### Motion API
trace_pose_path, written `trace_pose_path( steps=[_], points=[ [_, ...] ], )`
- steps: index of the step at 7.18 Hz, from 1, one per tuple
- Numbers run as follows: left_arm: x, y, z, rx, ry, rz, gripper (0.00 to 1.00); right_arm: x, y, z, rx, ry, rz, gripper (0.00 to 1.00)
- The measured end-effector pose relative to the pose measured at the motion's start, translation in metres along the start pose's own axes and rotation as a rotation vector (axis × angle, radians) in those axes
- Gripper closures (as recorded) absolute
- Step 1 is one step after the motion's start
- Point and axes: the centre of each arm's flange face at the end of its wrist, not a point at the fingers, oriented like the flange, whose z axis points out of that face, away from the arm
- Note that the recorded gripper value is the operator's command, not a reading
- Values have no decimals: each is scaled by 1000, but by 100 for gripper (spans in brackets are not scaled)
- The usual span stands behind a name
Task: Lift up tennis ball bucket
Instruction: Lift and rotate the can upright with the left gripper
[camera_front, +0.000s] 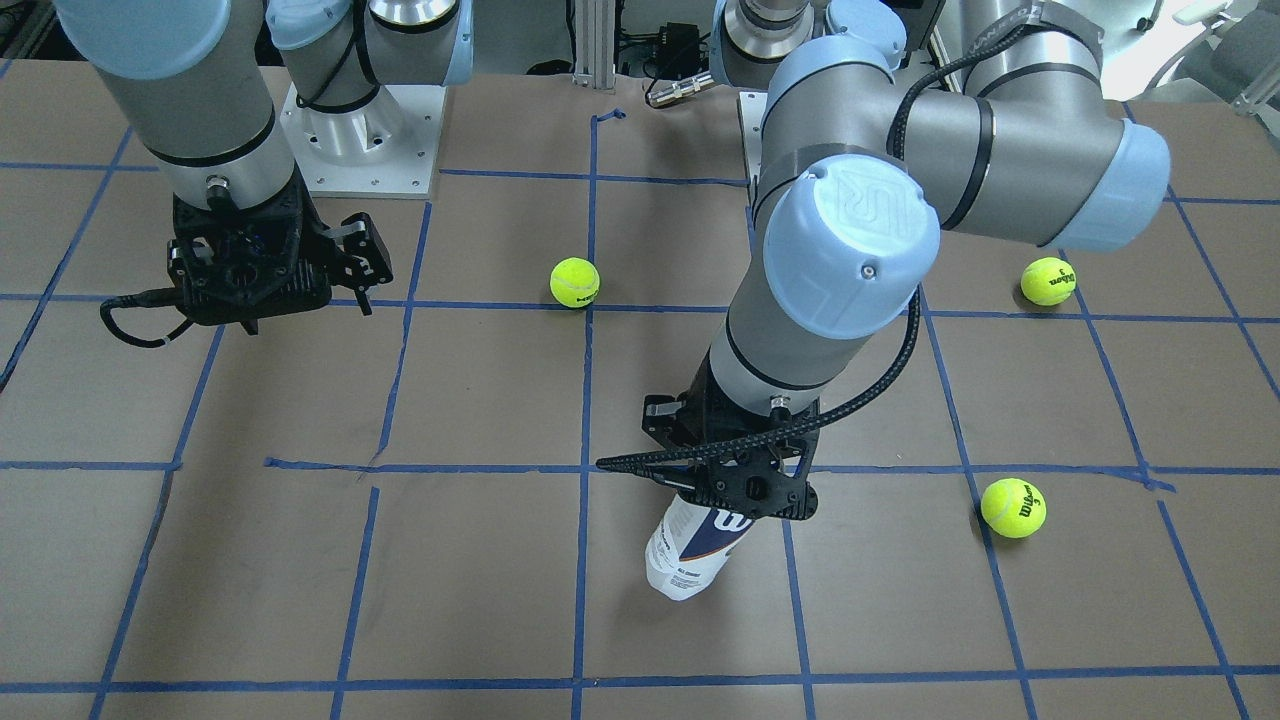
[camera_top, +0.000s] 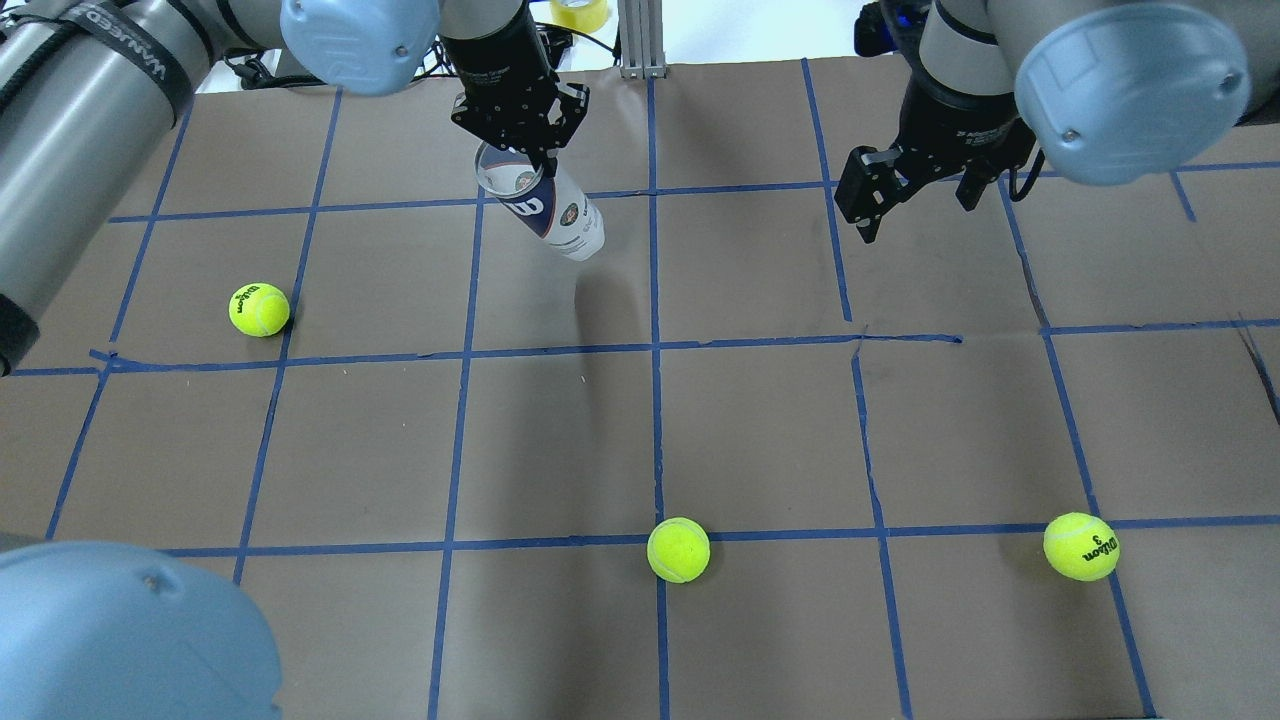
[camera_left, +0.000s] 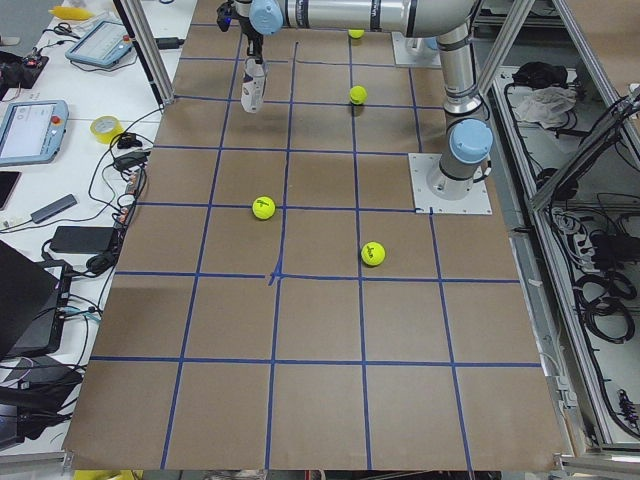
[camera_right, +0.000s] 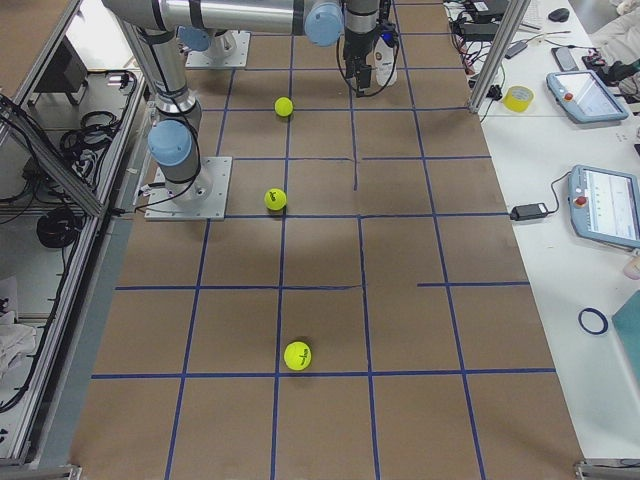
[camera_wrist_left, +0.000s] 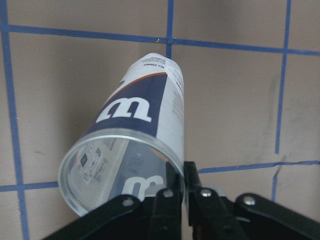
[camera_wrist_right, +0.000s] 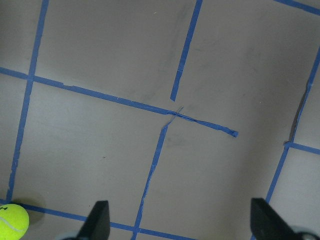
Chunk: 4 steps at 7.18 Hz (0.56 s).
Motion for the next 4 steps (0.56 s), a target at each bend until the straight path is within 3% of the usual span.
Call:
trace_pose_path(
  steps=[2, 4],
  points=[
    [-4, -16, 14, -67, -67, 13, 100, 0, 0, 1, -2, -1, 0, 0],
    [8, -24, 21, -92, -75, 9, 100, 0, 0, 0, 2, 0, 0, 0]
  ],
)
